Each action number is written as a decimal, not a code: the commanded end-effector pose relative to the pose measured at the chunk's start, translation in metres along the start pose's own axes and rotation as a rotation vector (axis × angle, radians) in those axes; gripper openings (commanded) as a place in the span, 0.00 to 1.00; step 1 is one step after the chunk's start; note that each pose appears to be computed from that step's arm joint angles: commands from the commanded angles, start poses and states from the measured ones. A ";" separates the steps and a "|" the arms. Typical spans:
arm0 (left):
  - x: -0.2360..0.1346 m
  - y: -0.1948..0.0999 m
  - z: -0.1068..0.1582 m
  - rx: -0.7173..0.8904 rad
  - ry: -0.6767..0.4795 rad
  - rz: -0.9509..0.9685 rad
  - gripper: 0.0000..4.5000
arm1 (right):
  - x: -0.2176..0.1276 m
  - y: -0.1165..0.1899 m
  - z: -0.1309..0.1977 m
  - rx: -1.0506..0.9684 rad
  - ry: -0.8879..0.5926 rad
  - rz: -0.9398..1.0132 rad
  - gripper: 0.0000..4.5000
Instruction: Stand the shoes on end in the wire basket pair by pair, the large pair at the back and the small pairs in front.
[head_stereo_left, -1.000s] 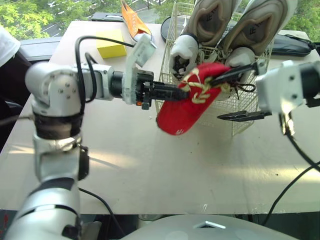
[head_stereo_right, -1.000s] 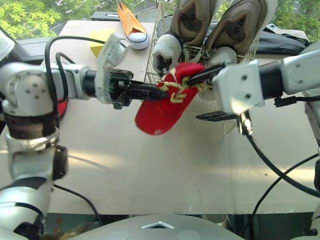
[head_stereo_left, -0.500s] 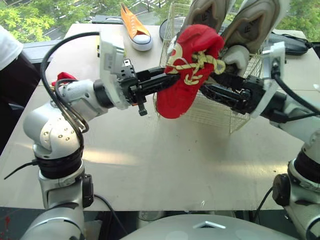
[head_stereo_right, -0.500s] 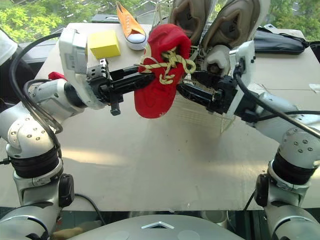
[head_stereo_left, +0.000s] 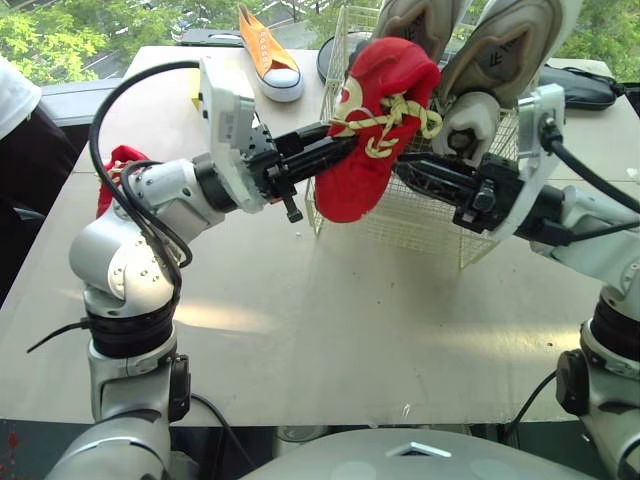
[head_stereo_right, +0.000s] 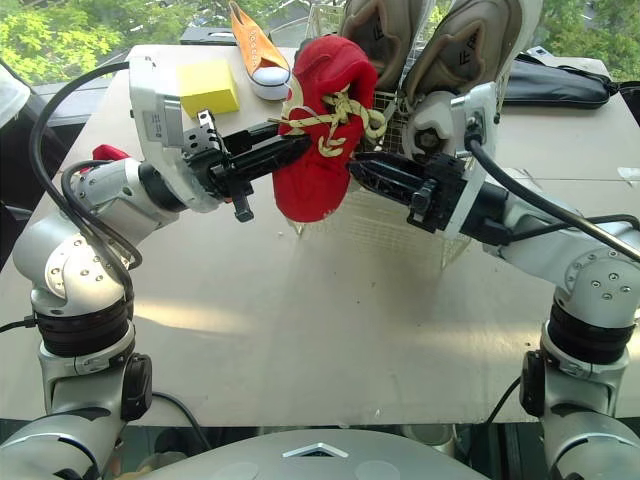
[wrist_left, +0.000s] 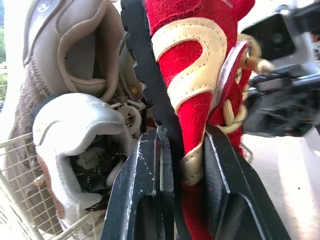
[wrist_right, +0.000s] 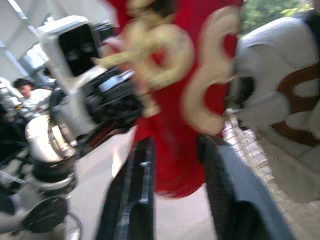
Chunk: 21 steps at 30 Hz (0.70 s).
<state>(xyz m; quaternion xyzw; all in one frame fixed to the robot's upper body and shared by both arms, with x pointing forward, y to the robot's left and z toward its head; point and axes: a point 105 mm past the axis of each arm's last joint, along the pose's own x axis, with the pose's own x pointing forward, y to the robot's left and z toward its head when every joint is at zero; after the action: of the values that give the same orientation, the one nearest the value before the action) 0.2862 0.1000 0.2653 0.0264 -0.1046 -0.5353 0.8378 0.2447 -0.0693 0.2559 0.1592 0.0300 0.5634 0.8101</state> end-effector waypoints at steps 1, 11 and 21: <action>-0.002 -0.008 0.011 0.040 -0.034 -0.031 0.10 | -0.001 0.014 0.011 -0.030 -0.040 0.059 0.74; 0.005 -0.030 0.009 0.024 -0.058 -0.100 0.10 | 0.020 -0.007 0.004 -0.031 0.006 -0.058 0.72; 0.008 -0.037 0.007 0.010 -0.056 -0.143 0.10 | 0.022 -0.024 0.000 -0.029 0.028 -0.185 0.00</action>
<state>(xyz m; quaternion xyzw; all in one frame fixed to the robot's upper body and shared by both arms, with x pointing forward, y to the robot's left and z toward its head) 0.2809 0.0993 0.2521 0.0157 -0.0902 -0.5306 0.8427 0.2700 -0.0566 0.2474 0.1429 0.0558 0.5016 0.8514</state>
